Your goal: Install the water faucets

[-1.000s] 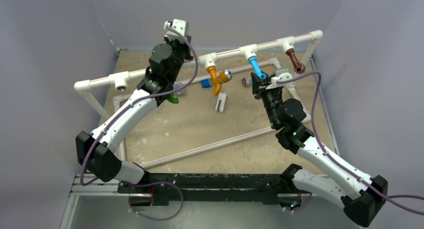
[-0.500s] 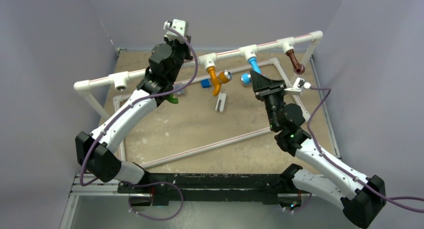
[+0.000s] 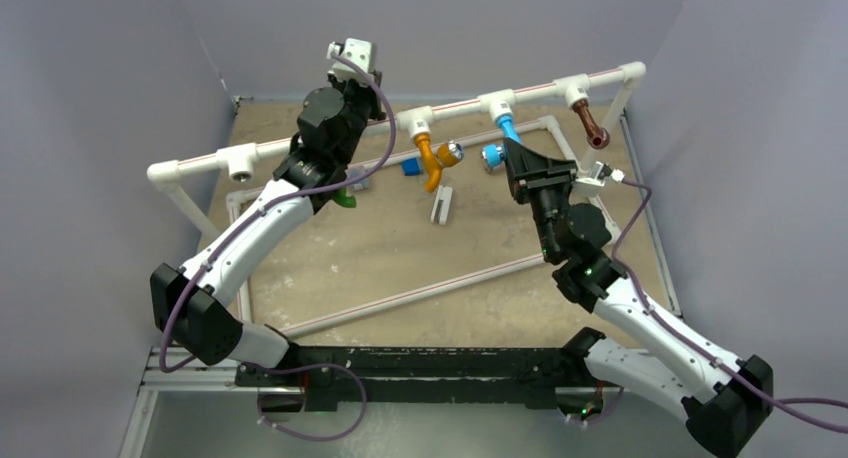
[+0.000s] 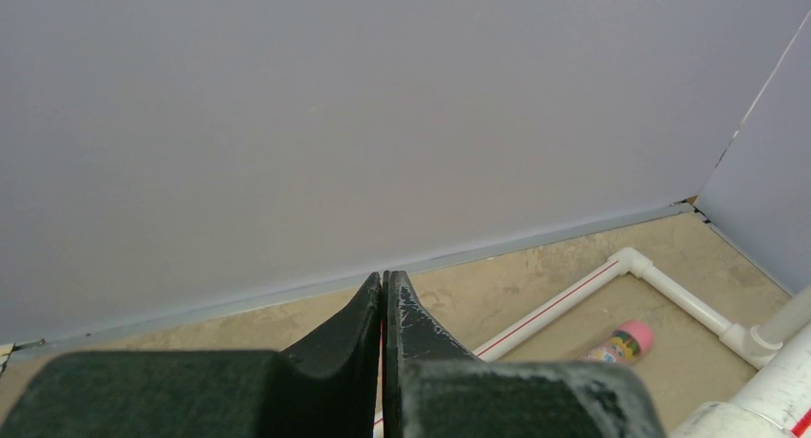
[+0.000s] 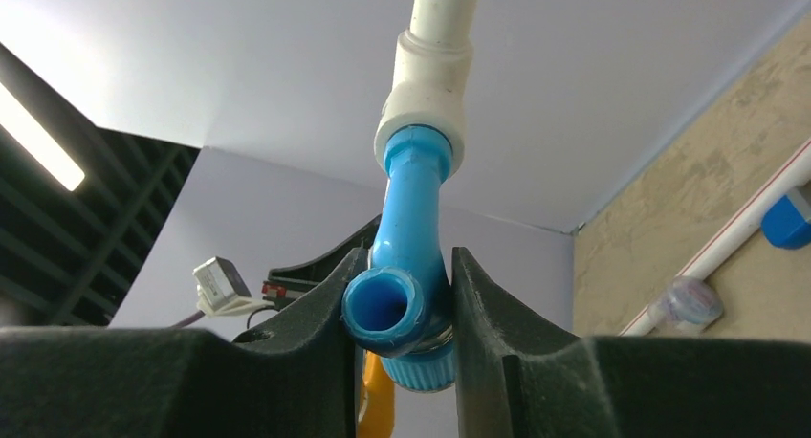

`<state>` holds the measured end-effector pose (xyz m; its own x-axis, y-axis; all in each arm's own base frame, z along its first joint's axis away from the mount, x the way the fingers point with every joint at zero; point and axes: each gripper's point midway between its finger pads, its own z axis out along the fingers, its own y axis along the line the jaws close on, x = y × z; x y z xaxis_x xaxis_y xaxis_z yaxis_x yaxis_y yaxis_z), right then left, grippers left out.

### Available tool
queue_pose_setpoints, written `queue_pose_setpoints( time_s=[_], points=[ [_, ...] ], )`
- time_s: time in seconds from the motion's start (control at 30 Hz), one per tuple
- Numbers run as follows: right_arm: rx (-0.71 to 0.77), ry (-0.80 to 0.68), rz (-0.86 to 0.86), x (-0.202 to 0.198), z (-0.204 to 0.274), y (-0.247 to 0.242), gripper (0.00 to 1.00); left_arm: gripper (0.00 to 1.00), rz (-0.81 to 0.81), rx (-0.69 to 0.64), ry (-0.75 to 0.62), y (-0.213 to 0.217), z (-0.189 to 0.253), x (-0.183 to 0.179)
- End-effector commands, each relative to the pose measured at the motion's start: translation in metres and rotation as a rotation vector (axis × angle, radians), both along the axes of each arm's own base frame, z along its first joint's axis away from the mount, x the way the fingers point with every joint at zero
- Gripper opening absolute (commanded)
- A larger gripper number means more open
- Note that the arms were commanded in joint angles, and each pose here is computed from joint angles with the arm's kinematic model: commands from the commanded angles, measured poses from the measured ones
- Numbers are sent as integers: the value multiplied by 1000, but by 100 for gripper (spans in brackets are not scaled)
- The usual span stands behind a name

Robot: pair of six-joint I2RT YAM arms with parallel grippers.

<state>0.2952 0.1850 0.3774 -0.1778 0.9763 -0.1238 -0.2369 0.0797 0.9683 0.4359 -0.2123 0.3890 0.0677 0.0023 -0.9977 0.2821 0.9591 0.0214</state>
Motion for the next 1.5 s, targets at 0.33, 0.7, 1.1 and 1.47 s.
queue_pose_setpoints(
  time_s=[0.33,0.7,1.1,1.47],
  points=[
    [108,-9,196,-44,29,13,41,0,-103,338,478,-13,-189,-29],
    [-254,-21,65,-45,-3,-7,69,0,-99,347,488,-13,-193,-29],
    [-1277,-326,-92,-47,-3,-40,75,0,-98,351,487,-13,-194,-29],
    [-2109,-735,-174,-57,4,-62,78,0,-104,346,488,-14,-192,-30]
  ],
)
